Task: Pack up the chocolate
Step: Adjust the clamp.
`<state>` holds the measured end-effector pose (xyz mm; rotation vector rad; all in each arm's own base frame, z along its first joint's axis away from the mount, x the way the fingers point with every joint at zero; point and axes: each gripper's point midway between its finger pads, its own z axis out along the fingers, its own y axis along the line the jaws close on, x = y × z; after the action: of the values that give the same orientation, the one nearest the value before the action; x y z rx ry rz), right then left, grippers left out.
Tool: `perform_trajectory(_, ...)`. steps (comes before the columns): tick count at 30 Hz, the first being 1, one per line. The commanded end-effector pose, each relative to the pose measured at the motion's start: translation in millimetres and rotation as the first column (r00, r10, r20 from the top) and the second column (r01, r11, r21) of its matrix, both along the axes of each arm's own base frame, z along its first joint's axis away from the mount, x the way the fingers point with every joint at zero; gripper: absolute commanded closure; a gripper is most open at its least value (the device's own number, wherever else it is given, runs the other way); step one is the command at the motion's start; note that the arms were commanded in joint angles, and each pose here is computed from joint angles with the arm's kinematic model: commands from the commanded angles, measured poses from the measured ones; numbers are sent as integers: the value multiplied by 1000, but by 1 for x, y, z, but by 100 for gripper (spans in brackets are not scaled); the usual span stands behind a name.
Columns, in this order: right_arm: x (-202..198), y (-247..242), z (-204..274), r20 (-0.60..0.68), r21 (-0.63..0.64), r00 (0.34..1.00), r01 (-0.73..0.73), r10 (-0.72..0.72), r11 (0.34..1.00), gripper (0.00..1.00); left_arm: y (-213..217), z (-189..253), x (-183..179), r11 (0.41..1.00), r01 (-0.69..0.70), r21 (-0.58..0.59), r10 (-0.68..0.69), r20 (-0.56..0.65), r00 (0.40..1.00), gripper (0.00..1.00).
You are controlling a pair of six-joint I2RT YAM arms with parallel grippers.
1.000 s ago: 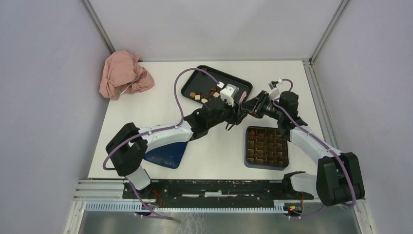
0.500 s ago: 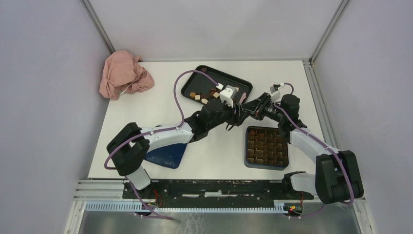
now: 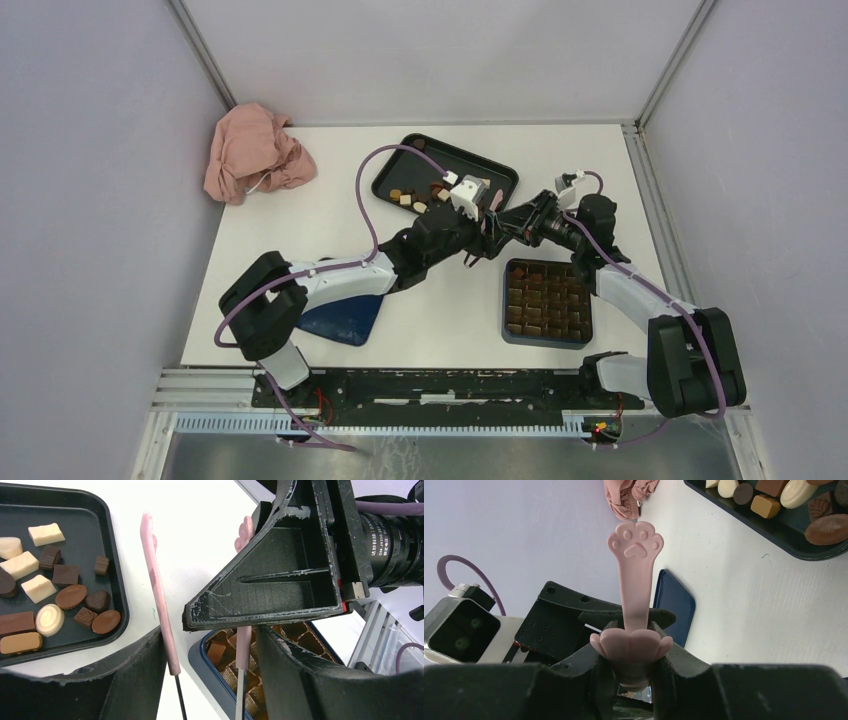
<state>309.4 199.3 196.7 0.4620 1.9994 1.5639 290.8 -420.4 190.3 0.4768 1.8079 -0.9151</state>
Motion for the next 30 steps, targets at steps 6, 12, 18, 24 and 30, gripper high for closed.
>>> perform_trajectory(6,-2,1,12,38,49,999,-19,17,999,81,-4,4,-1,999,12,-30,-11,28,1000,28)
perform_trajectory(12,-1,-1,14,39,59,999,-14,11,998,81,1,2,-3,999,3,-42,-2,28,1000,24)
perform_trajectory(18,-1,-1,14,41,59,999,-12,9,998,81,5,2,-3,998,-11,-55,12,21,1000,23)
perform_trajectory(24,-2,-1,12,36,60,999,-11,9,998,80,3,6,-1,997,-16,-69,17,17,1000,29)
perform_trajectory(30,-3,-1,10,31,59,999,-9,7,998,71,1,6,-1,998,-11,-63,13,16,1000,41)
